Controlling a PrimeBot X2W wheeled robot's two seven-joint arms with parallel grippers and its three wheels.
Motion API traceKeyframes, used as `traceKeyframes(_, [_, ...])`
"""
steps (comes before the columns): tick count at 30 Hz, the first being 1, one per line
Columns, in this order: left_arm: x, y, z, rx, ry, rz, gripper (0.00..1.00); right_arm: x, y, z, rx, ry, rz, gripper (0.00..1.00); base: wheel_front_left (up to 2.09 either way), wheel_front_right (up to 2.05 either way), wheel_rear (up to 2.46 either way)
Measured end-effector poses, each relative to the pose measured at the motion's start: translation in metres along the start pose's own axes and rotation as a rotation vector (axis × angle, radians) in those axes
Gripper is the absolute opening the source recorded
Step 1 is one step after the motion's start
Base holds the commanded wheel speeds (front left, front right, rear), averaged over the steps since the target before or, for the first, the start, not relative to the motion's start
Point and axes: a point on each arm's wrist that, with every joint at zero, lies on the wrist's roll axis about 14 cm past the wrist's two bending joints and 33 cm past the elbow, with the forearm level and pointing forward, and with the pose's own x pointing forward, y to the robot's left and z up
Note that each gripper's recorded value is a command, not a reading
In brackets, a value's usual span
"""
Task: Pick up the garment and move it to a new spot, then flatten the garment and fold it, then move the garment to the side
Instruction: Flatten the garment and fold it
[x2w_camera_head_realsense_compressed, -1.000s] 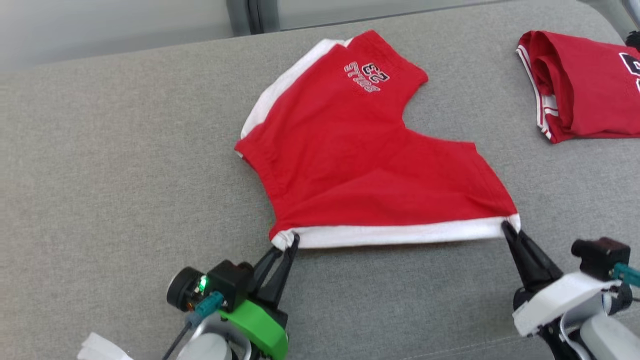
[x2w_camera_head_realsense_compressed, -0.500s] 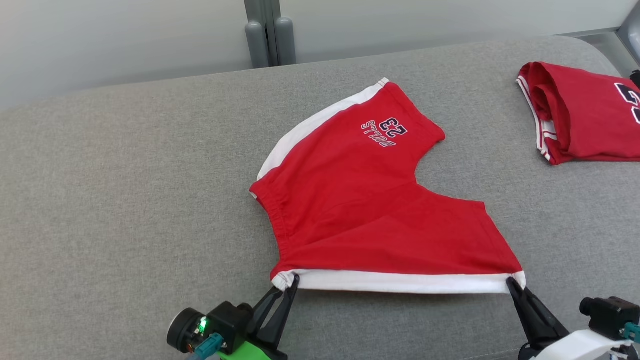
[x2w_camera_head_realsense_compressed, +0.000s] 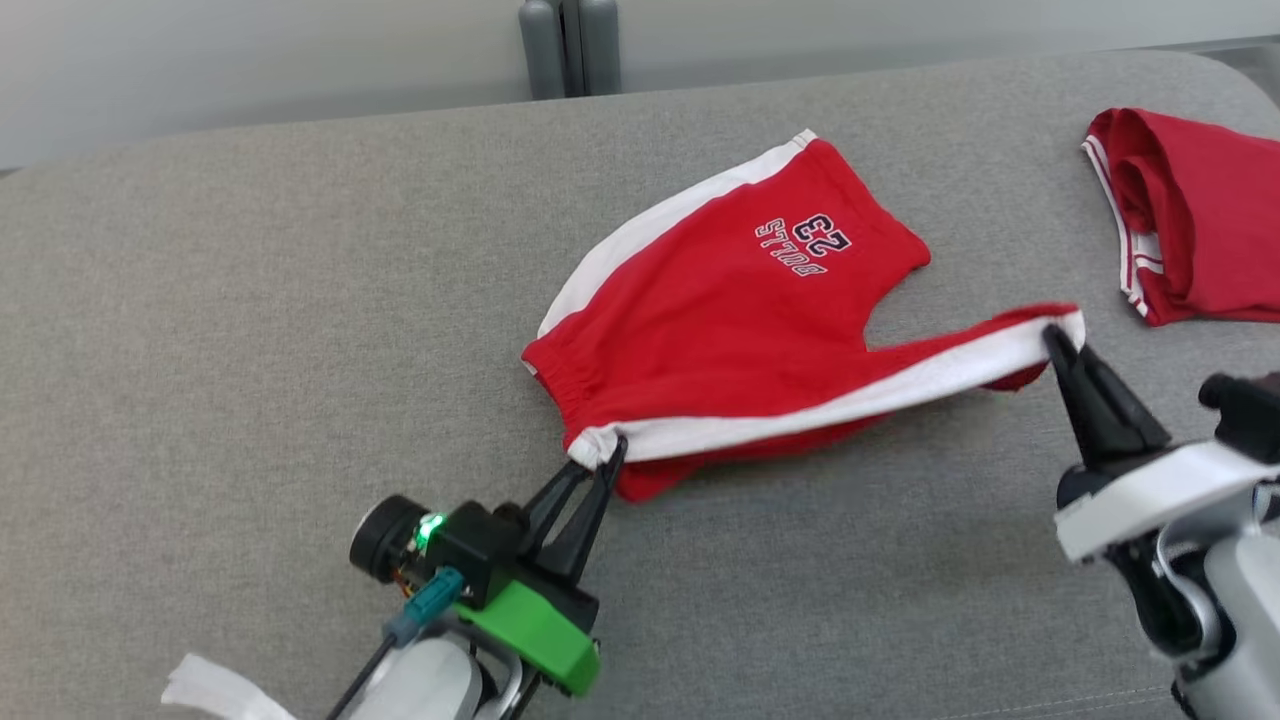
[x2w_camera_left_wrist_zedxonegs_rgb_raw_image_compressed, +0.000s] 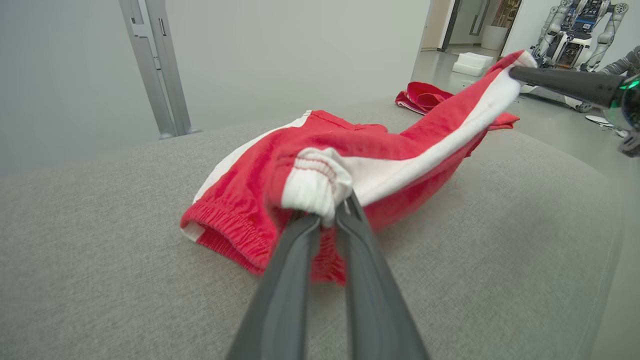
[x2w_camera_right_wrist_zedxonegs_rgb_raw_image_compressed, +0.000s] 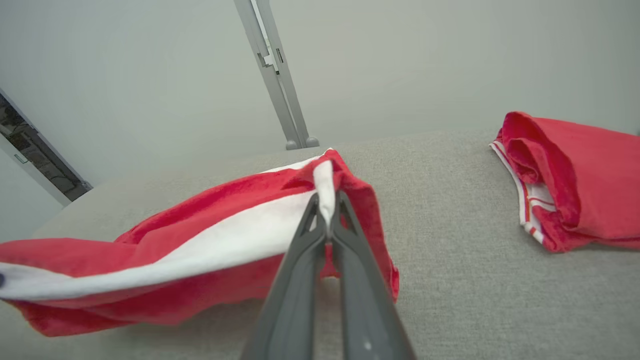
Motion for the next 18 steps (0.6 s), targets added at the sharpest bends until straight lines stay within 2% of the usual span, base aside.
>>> traceKeyframes(9, [0.045,0.034,0.012,0.021,-0.028,0.018,0.00,0.092,-0.008,0.012,-0.102,0.020,0.050,0.00,0.00,0.00,0.00])
traceKeyframes(18, [0.072,0.074,-0.011,-0.012,0.033,0.080,0.00,0.175,-0.011,-0.025,-0.105,0.125,0.044,0.00,0.00,0.00,0.00])
